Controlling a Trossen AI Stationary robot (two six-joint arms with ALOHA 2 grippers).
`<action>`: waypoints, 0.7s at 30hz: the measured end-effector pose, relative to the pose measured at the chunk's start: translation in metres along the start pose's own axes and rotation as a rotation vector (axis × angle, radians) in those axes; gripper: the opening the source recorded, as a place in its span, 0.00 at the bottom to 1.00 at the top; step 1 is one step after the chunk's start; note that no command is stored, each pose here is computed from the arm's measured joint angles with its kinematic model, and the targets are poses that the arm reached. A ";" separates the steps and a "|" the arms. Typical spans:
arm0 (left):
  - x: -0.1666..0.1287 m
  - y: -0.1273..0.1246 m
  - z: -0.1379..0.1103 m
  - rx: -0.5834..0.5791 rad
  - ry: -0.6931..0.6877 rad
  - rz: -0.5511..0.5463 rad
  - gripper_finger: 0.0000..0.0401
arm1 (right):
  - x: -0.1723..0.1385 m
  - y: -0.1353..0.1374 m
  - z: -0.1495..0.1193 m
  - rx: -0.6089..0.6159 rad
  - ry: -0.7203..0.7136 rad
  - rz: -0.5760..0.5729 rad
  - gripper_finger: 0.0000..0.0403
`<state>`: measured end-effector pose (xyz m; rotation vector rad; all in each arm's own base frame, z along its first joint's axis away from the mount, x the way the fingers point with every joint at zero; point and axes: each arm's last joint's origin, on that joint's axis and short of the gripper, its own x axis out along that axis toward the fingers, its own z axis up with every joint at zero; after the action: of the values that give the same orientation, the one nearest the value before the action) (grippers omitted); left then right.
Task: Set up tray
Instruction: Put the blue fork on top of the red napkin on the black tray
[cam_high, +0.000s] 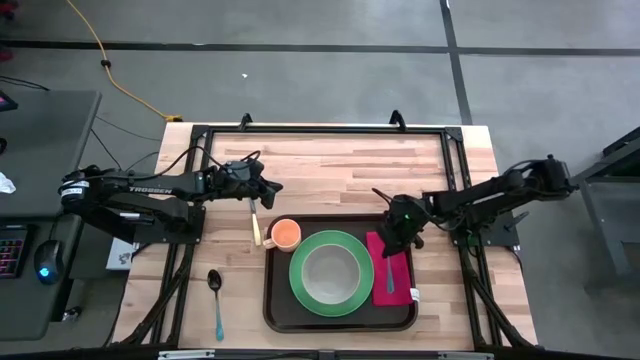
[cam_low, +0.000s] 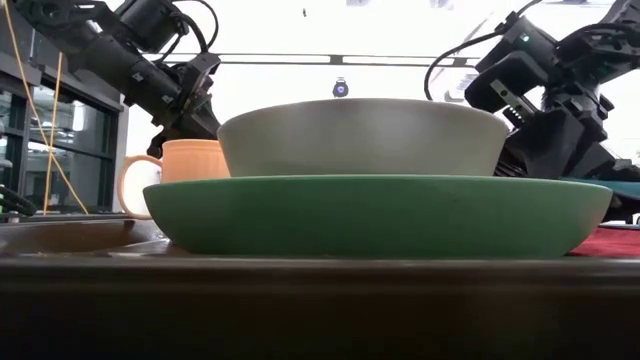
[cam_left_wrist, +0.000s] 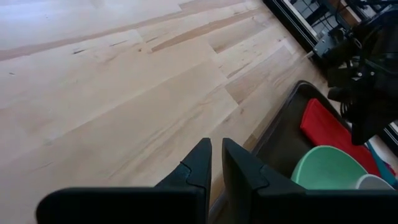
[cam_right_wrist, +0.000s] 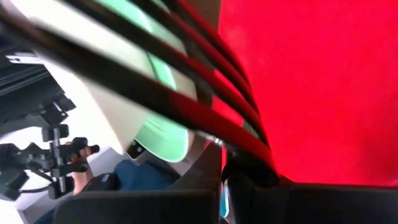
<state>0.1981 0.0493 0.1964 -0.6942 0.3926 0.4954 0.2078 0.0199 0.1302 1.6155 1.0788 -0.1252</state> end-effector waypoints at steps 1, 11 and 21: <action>0.000 0.000 0.000 0.000 0.001 -0.002 0.17 | 0.001 0.000 -0.002 0.003 0.008 -0.005 0.00; 0.000 0.000 0.000 0.000 0.007 -0.010 0.17 | 0.010 0.003 -0.015 0.024 0.022 0.003 0.00; 0.000 -0.001 -0.001 0.007 0.020 -0.025 0.17 | 0.012 0.001 -0.018 0.025 -0.009 -0.016 0.00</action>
<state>0.1984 0.0484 0.1964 -0.6966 0.4036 0.4637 0.2076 0.0418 0.1308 1.6272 1.0877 -0.1571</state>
